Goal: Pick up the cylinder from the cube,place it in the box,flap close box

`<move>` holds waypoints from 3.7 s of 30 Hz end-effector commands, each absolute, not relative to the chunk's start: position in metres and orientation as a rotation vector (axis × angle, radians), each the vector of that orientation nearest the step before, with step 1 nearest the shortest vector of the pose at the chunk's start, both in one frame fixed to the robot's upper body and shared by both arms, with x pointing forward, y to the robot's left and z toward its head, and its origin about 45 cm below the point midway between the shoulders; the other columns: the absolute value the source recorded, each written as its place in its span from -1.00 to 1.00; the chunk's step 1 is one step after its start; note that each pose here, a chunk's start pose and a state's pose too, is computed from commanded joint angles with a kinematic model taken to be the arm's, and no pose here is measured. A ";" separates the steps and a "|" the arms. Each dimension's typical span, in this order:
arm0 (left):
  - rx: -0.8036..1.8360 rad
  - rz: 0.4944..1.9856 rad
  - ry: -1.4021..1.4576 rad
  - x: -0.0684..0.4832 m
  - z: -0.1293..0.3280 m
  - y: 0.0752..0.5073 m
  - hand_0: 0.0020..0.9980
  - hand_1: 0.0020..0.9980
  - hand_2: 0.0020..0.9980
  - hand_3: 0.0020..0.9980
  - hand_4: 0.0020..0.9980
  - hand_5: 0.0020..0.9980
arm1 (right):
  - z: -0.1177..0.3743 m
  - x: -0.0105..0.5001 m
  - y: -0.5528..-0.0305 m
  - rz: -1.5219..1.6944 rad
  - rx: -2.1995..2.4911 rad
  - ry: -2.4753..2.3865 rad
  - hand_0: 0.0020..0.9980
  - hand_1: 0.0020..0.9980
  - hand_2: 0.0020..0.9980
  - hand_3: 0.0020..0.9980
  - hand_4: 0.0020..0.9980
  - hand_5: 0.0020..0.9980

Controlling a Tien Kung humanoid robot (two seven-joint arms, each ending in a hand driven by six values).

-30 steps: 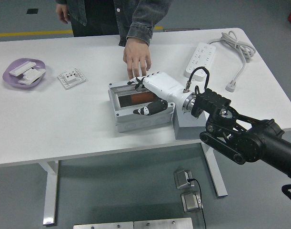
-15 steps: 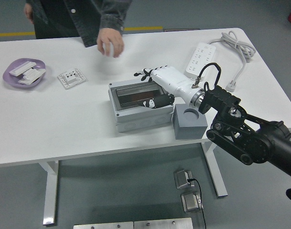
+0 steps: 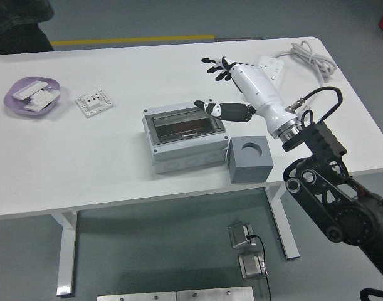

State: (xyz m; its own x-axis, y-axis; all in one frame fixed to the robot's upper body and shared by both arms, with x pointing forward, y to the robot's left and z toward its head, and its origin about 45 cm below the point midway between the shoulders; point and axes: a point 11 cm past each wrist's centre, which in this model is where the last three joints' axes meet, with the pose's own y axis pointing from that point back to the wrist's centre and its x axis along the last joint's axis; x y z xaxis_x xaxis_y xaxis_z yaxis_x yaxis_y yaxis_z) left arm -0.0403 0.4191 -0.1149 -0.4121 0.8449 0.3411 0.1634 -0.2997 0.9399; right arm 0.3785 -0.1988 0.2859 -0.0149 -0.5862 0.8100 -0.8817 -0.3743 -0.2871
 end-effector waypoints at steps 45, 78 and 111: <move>1.307 1.794 1.471 -0.052 -0.111 0.429 0.26 0.08 0.02 0.21 0.15 -0.68 | 0.211 0.320 -0.263 0.139 2.505 -2.176 0.58 0.62 0.68 0.63 0.88 -0.04; 1.304 1.799 1.495 -0.045 -0.112 0.424 0.27 0.08 0.04 0.22 0.18 -0.67 | 0.221 0.321 -0.285 0.064 2.515 -2.267 0.69 0.62 0.64 0.53 1.00 1.00; 1.285 1.812 1.468 -0.031 -0.111 0.428 0.26 0.08 0.05 0.22 0.19 -0.67 | 0.221 0.321 -0.316 0.160 2.369 -2.337 0.69 0.56 0.55 0.50 0.98 1.00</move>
